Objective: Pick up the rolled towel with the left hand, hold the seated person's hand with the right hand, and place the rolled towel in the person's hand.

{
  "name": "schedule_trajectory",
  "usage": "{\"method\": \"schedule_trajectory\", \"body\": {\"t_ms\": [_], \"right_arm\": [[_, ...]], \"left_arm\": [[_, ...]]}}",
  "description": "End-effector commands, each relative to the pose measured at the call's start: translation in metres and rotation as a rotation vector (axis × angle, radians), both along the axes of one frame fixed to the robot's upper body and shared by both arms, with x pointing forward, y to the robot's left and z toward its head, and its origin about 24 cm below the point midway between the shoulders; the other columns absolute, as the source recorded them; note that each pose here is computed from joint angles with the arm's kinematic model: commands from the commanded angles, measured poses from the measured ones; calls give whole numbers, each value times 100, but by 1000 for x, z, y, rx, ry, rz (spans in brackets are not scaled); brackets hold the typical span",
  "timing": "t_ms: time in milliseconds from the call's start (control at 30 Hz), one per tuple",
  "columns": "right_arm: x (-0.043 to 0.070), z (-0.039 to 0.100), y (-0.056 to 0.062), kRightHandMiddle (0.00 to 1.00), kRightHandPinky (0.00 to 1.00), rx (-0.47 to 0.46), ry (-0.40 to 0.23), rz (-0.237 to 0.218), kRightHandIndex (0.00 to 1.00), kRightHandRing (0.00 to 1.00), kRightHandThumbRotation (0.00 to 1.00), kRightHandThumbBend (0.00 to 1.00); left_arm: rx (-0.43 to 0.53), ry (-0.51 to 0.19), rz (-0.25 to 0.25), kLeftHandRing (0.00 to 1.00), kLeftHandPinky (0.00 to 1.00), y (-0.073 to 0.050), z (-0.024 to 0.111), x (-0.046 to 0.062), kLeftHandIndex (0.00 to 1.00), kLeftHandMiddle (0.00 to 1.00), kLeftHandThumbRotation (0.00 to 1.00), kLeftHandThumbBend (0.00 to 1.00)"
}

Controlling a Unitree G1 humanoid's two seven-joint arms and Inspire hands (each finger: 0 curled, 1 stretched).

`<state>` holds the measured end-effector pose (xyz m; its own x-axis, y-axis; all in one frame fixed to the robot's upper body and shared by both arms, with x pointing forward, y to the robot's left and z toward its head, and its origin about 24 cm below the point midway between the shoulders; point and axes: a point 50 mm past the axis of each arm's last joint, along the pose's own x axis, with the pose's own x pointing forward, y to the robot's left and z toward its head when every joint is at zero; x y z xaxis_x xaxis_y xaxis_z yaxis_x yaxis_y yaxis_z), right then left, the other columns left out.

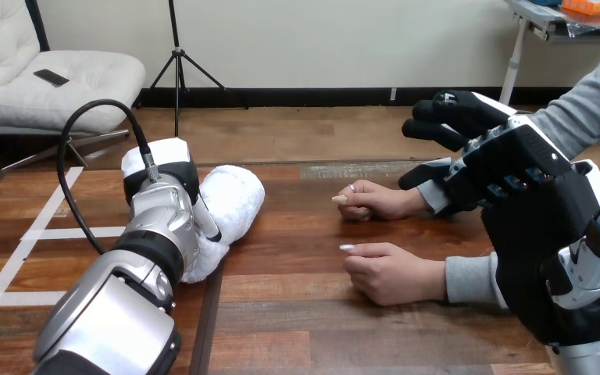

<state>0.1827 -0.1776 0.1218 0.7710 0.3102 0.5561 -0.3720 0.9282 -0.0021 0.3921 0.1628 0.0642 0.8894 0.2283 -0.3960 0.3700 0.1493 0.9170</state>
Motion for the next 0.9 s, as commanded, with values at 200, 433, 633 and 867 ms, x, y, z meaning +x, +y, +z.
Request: {"method": "schedule_trajectory", "body": {"t_ms": [200, 433, 633, 867], "right_arm": [[4, 13, 0, 79, 57, 4, -76, -2, 76, 78, 98, 94], [4, 13, 0, 79, 58, 7, -72, 4, 76, 79, 98, 93], [4, 13, 0, 79, 58, 7, -71, 9, 77, 79, 97, 93], [3, 12, 0, 80, 58, 2, -70, 3, 77, 79, 98, 93]], "left_arm": [[-3, -2, -11, 22, 15, 2, -1, 0, 71, 34, 0, 65], [12, -11, -22, 22, 15, 2, -2, -1, 69, 34, 0, 68], [13, -28, -25, 21, 14, 2, -1, 0, 69, 33, 0, 70], [-16, -72, -26, 21, 14, 2, 3, 2, 67, 32, 0, 71]]}}
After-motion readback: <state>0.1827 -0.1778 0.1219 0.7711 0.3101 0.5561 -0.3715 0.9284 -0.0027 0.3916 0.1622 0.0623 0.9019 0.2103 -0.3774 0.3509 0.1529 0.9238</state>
